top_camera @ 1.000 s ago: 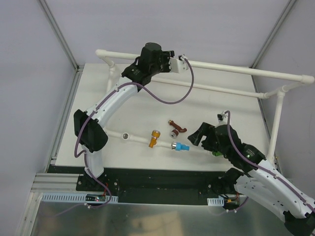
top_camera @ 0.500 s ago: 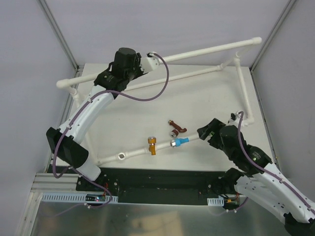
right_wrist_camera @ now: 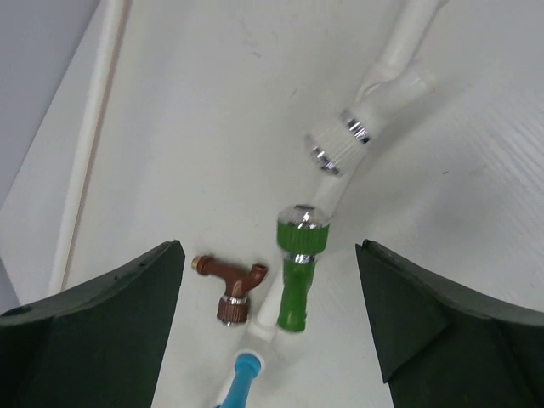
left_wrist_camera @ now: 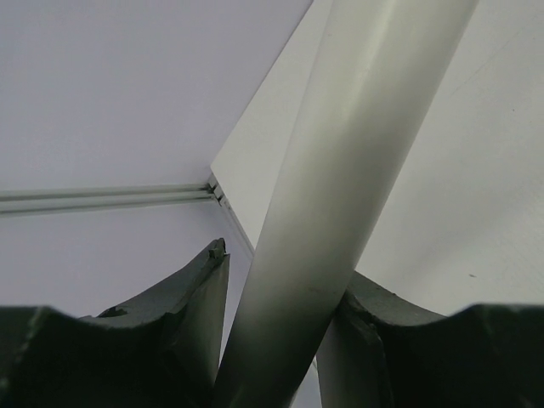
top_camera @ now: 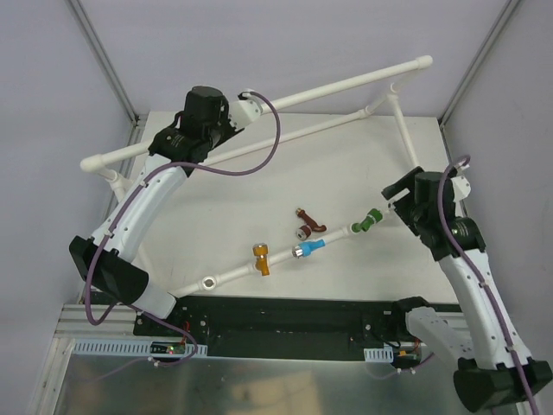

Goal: Install the water faucets
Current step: Adjust the adaptor at the center of the board.

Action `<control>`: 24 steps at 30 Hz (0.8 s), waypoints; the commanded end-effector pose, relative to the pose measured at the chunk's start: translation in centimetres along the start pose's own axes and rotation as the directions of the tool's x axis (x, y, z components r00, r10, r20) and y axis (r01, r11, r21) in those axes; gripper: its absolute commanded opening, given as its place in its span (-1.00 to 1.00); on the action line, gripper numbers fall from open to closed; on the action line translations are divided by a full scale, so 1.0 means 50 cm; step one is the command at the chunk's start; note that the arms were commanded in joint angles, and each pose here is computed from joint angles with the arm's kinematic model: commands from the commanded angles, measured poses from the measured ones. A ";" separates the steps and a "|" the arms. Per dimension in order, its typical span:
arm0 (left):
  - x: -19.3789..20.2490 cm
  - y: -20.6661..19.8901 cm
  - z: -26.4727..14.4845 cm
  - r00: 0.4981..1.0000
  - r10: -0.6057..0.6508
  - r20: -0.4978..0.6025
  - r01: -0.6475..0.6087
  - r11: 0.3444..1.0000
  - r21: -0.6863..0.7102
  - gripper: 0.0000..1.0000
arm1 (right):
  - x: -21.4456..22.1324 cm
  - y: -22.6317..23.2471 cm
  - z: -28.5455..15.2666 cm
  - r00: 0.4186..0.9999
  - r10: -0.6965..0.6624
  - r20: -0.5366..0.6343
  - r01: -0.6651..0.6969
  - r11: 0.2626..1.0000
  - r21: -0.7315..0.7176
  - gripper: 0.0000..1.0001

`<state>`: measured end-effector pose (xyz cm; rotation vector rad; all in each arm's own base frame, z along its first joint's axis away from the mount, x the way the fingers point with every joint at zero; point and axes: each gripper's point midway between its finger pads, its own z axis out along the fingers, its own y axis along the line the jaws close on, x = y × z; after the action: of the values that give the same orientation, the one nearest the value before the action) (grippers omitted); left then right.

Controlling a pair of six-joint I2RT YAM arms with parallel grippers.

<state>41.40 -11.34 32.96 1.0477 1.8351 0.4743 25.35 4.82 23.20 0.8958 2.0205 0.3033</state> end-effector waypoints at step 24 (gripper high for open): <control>-0.034 0.029 -0.029 0.918 -0.384 0.097 0.385 0.923 0.014 -1.00 | -0.064 -0.234 0.326 0.910 0.340 -0.239 -0.237 0.897 0.373 0.79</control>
<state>40.87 -11.75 32.79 1.0096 1.8719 0.3574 31.10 -7.36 8.41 1.5022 2.2963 0.1984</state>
